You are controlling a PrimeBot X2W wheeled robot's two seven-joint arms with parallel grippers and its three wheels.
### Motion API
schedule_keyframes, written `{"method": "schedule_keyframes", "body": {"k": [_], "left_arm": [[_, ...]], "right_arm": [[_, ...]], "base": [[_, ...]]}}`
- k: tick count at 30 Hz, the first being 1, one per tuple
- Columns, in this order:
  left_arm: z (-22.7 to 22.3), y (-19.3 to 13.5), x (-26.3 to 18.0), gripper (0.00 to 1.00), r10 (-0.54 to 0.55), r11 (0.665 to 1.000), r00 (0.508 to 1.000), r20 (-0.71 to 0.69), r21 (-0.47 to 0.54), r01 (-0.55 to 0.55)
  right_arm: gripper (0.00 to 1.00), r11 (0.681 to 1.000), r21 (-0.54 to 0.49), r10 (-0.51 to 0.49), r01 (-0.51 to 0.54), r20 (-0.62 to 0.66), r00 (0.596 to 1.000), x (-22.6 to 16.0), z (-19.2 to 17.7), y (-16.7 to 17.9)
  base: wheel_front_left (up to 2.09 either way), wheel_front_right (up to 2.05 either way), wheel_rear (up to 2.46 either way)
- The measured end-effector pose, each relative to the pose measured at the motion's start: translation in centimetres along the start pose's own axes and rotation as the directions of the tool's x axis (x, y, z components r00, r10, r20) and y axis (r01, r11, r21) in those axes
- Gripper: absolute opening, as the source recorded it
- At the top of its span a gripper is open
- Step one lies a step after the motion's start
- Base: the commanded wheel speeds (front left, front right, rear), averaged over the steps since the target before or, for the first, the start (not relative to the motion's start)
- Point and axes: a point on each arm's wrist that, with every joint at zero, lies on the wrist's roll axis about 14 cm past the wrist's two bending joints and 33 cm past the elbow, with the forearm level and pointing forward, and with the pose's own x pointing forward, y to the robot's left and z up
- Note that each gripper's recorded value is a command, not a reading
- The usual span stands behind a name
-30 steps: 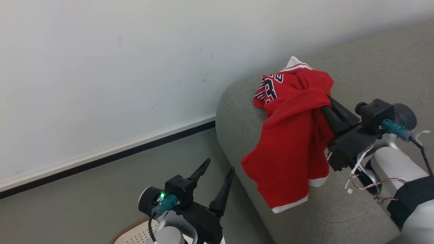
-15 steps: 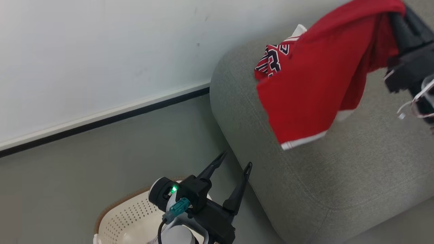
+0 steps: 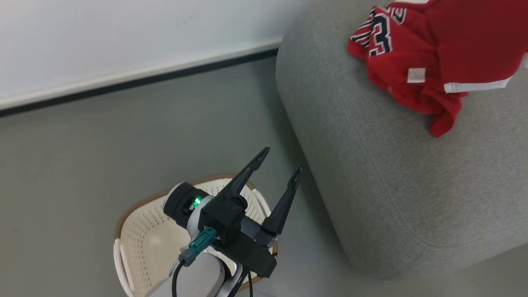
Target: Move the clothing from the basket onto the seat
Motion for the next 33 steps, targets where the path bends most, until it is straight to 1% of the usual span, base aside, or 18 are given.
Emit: {"method": "schedule_keyframes", "body": {"k": [4,9,12,16,18,22,25,26,27,28,29,30,33], "left_arm": [[-0.4,1.4,0.2,1.0,0.009,1.0,1.0,0.007,-0.008,-0.009],[-1.6,2.8,0.5,1.0,0.011,1.0,1.0,-0.016,-0.023,-0.011],[-2.7,3.7,0.7,1.0,0.011,1.0,0.999,-0.039,-0.024,-0.012],[-3.7,4.9,1.1,1.0,0.007,1.0,0.999,-0.05,-0.013,-0.008],[-4.1,5.6,1.4,1.0,0.01,1.0,0.998,-0.054,-0.012,-0.011],[-4.9,6.4,2.5,1.0,-0.003,1.0,0.999,-0.051,-0.018,0.002],[-6.1,6.7,3.3,1.0,-0.021,0.999,0.998,-0.055,-0.041,0.019],[-6.4,6.7,3.4,1.0,-0.025,0.999,0.998,-0.056,-0.047,0.022],[-6.7,6.6,3.5,1.0,-0.029,0.998,0.998,-0.061,-0.053,0.025],[-7.0,6.5,3.6,1.0,-0.034,0.998,0.997,-0.066,-0.057,0.03],[-7.2,6.4,3.7,1.0,-0.041,0.997,0.997,-0.068,-0.061,0.037],[-7.3,6.2,3.8,1.0,-0.05,0.997,0.996,-0.071,-0.065,0.045],[-7.5,5.9,3.9,1.0,-0.056,0.996,0.996,-0.075,-0.067,0.051]], "right_arm": [[0.0,1.0,-0.005,-0.023,0.023,-0.068,0.997,1.3,-3.1,0.1],[0.0,0.999,-0.006,-0.047,0.046,-0.191,0.981,1.8,-8.8,1.0],[0.0,0.999,0.005,-0.034,0.037,-0.272,0.962,1.6,-12.7,2.7],[0.0,1.0,0.025,-0.003,0.014,-0.384,0.923,0.2,-18.2,5.6],[0.0,0.999,0.036,0.014,0.001,-0.404,0.915,0.1,-19.7,6.8],[0.0,0.999,0.033,0.019,-0.005,-0.436,0.9,0.0,-22.1,7.6],[0.0,0.999,0.033,0.023,-0.008,-0.481,0.877,-0.8,-24.6,8.5],[0.12,0.999,0.034,0.023,-0.007,-0.492,0.87,-1.1,-25.0,8.7],[0.35,0.999,0.037,0.024,-0.007,-0.496,0.868,-1.3,-25.3,8.8],[0.45,0.999,0.035,0.02,-0.003,-0.503,0.864,-1.6,-25.5,8.7],[0.89,1.0,0.031,0.014,0.002,-0.508,0.861,-1.8,-25.6,8.4],[1.0,1.0,0.026,0.007,0.008,-0.509,0.861,-2.0,-25.6,8.1],[1.0,1.0,0.016,-0.007,0.018,-0.516,0.856,-2.5,-25.6,7.4]], "base": [[0.0,0.0,0.0],[0.0,0.0,0.0],[0.0,0.0,0.0],[0.0,0.0,0.0],[0.0,0.0,0.0],[0.0,0.0,0.0],[0.0,0.0,0.0],[0.0,0.0,0.0],[0.0,0.0,0.0],[0.0,0.0,0.0],[0.0,0.0,0.0],[0.0,0.0,0.0],[0.0,0.0,0.0]]}}
